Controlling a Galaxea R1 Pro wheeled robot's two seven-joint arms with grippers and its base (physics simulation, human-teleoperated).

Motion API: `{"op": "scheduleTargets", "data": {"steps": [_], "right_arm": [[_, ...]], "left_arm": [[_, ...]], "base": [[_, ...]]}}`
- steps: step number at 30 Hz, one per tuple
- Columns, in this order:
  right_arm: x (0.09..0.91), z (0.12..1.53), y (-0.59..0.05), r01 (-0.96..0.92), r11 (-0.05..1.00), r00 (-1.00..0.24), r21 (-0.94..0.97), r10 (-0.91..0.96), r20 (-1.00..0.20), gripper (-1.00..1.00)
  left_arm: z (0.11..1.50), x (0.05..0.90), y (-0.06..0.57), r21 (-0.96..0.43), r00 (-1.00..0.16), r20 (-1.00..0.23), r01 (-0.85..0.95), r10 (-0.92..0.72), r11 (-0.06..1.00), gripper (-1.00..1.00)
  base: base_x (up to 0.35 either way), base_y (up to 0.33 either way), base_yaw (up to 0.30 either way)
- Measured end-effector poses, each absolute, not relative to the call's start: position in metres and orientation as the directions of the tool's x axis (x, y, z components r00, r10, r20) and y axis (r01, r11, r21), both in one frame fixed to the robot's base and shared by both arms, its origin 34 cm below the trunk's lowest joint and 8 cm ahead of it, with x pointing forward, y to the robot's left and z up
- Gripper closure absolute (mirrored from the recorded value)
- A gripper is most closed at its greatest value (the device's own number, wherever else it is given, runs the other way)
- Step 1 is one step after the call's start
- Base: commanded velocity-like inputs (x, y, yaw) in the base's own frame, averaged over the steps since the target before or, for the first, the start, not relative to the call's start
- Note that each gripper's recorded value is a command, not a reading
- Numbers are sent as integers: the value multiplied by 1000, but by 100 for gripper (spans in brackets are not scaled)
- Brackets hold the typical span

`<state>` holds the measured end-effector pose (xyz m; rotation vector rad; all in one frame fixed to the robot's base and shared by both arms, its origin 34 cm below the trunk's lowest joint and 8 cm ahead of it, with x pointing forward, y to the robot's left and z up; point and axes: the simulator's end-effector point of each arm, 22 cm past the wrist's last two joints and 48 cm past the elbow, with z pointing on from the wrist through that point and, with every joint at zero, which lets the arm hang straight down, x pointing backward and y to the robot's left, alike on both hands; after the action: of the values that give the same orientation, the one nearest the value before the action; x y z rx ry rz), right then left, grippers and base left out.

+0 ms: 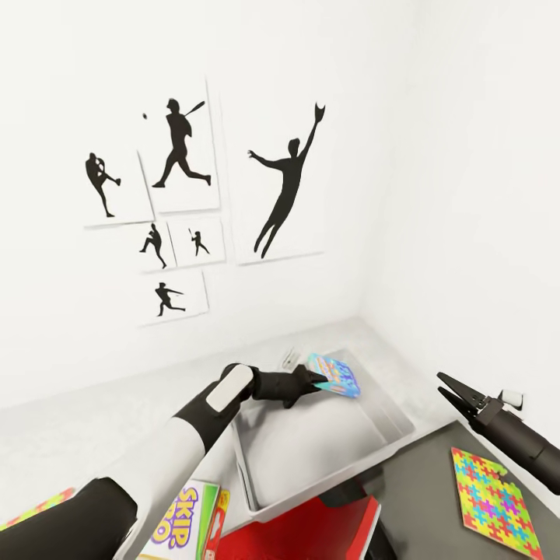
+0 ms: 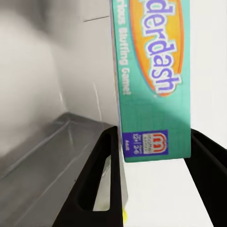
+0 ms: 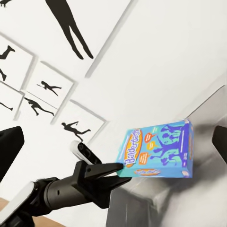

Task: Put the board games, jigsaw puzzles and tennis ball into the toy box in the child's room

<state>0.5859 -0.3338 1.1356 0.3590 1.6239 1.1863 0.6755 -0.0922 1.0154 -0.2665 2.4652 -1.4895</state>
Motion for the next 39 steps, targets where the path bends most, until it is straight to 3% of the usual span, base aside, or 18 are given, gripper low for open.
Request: {"op": "scheduleTargets", "data": {"steps": [23, 39], "right_arm": [[591, 1118, -331, -285, 464, -433, 839, 718, -544, -100], [594, 1105, -332, -262, 465, -447, 846, 718, -533, -100]], "left_arm": [[959, 667, -81, -855, -953, -32, -130, -300, 502, 100], [1007, 648, -132, -913, -979, -69, -15, -191, 407, 100]], "base": [[0, 0, 0], [0, 0, 0]]}}
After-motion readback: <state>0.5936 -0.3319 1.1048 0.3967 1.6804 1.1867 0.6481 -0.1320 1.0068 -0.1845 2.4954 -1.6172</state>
